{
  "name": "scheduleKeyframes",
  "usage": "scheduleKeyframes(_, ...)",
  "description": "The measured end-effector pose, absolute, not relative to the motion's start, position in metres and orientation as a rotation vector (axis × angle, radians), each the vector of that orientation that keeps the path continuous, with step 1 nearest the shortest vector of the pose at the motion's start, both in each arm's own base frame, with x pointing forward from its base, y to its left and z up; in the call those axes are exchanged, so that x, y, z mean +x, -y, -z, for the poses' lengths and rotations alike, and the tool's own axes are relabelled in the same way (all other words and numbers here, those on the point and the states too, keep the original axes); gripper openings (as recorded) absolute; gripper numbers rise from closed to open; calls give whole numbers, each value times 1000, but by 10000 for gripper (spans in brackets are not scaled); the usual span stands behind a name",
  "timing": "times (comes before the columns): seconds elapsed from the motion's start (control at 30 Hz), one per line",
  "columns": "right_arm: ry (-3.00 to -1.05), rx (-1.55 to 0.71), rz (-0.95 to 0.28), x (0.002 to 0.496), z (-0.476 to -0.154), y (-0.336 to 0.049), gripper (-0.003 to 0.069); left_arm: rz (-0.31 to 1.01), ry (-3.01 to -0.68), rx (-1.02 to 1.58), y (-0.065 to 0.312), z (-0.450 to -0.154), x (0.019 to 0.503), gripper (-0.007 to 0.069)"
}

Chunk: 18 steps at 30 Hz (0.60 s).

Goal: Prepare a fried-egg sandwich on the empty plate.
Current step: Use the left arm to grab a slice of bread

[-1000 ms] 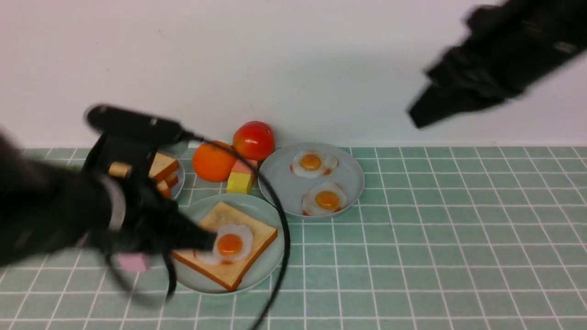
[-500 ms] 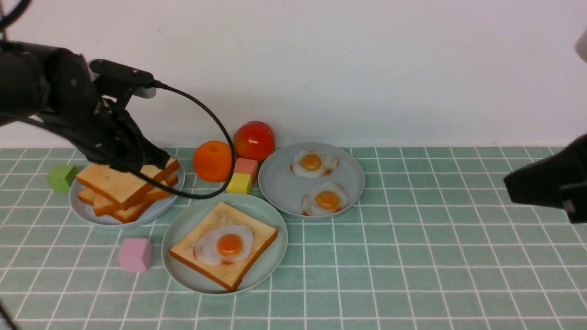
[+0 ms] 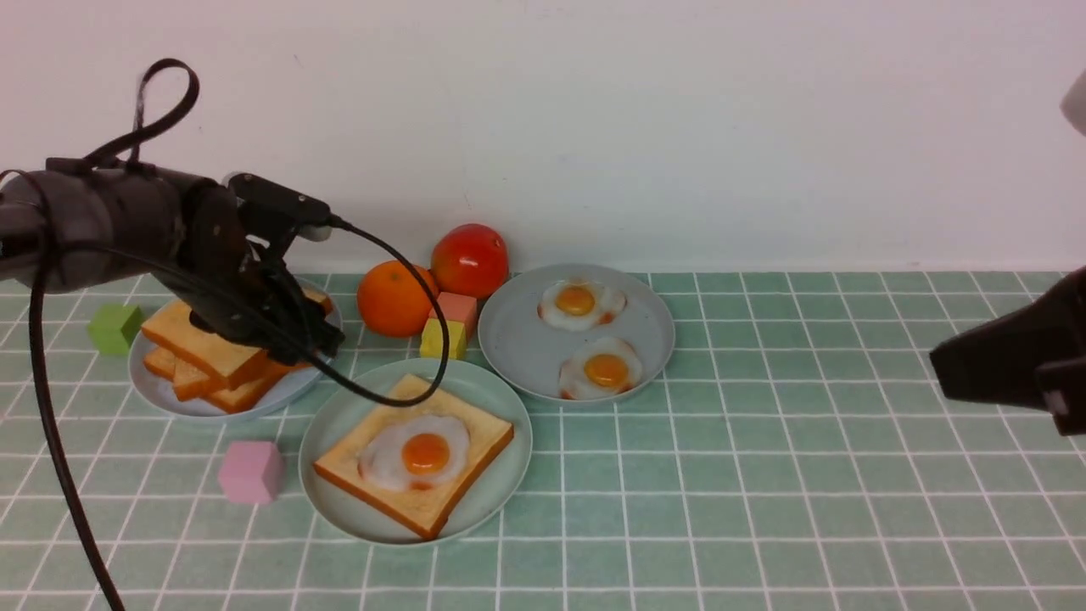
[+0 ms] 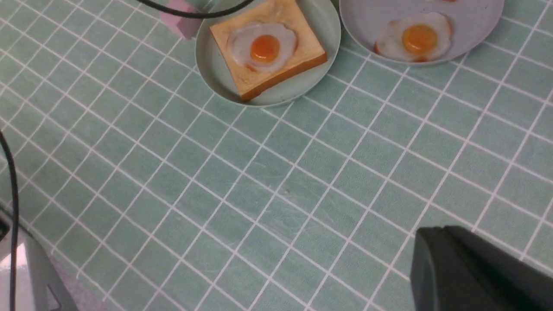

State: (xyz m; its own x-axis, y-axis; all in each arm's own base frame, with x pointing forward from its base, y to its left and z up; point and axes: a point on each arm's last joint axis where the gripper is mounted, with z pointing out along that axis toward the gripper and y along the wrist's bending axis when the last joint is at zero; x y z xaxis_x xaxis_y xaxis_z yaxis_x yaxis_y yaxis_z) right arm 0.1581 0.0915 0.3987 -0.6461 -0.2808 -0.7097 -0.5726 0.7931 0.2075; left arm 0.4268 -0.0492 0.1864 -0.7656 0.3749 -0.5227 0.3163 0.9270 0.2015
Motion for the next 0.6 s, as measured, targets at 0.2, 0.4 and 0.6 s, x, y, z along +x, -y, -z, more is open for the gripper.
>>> scheduleKeyframes(0.2, -2312, -638, -560, 156, -398, -92, 29, -145, -2496, 499, 49, -188, 428, 267)
scheduleKeyframes(0.4, -2339, -654, -566, 154, -396, -92, 35, -153, -2481, 506, 49, -188, 429, 112)
scheduleKeyframes(0.6, -2352, -661, -570, 153, -395, -92, 38, -155, -2475, 504, 49, -192, 428, 148)
